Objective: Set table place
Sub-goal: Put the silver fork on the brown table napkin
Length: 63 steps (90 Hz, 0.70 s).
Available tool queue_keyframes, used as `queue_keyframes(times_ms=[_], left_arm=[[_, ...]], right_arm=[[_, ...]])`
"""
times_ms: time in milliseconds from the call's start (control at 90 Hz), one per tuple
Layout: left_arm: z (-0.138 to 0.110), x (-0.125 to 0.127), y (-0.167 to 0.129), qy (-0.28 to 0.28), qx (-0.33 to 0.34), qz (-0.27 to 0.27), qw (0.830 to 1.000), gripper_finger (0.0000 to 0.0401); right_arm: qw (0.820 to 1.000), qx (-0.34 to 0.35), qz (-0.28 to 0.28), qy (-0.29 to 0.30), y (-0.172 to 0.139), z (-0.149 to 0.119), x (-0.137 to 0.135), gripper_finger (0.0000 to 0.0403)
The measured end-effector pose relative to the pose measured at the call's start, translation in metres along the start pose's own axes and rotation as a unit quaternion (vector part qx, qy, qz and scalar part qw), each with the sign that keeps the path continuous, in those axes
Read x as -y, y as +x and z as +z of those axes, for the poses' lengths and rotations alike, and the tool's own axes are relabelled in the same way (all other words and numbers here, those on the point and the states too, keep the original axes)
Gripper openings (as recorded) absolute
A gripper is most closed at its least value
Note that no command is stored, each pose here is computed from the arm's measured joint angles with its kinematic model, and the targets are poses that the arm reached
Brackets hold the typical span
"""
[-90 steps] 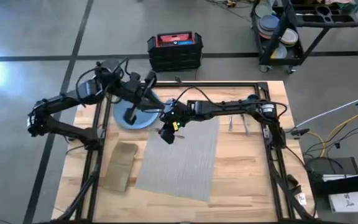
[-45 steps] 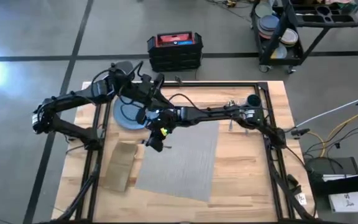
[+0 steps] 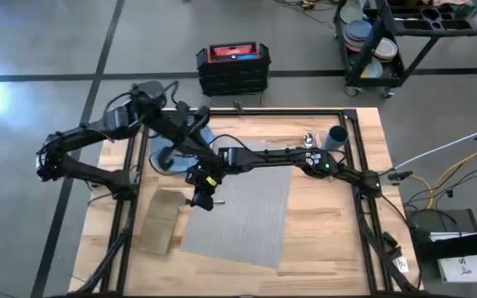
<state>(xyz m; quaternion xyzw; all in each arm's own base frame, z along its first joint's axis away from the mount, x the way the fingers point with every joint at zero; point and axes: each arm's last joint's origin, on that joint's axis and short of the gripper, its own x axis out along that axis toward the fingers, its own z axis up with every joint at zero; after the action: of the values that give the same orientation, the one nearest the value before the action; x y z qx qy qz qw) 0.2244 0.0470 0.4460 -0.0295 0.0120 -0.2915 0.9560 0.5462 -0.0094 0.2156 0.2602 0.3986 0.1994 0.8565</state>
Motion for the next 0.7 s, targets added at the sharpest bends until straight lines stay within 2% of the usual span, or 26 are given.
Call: queue_keyframes(times_ms=[133,300,700], left_arm=[[0.013,0.012,0.003,0.015,0.041,-0.065,0.997,0.0000],[0.029,0.024,0.006,0.040,0.082,-0.152,0.984,0.0000],[0.016,0.011,0.027,-0.001,0.067,-0.161,0.985,0.0000]], right_arm=[[1.000,-0.004,-0.005,0.001,0.001,-0.002,0.004,0.0000],[1.000,-0.005,-0.005,-0.002,0.002,-0.003,0.004,0.0000],[1.000,-0.005,-0.004,-0.003,0.003,-0.004,0.004,0.0000]])
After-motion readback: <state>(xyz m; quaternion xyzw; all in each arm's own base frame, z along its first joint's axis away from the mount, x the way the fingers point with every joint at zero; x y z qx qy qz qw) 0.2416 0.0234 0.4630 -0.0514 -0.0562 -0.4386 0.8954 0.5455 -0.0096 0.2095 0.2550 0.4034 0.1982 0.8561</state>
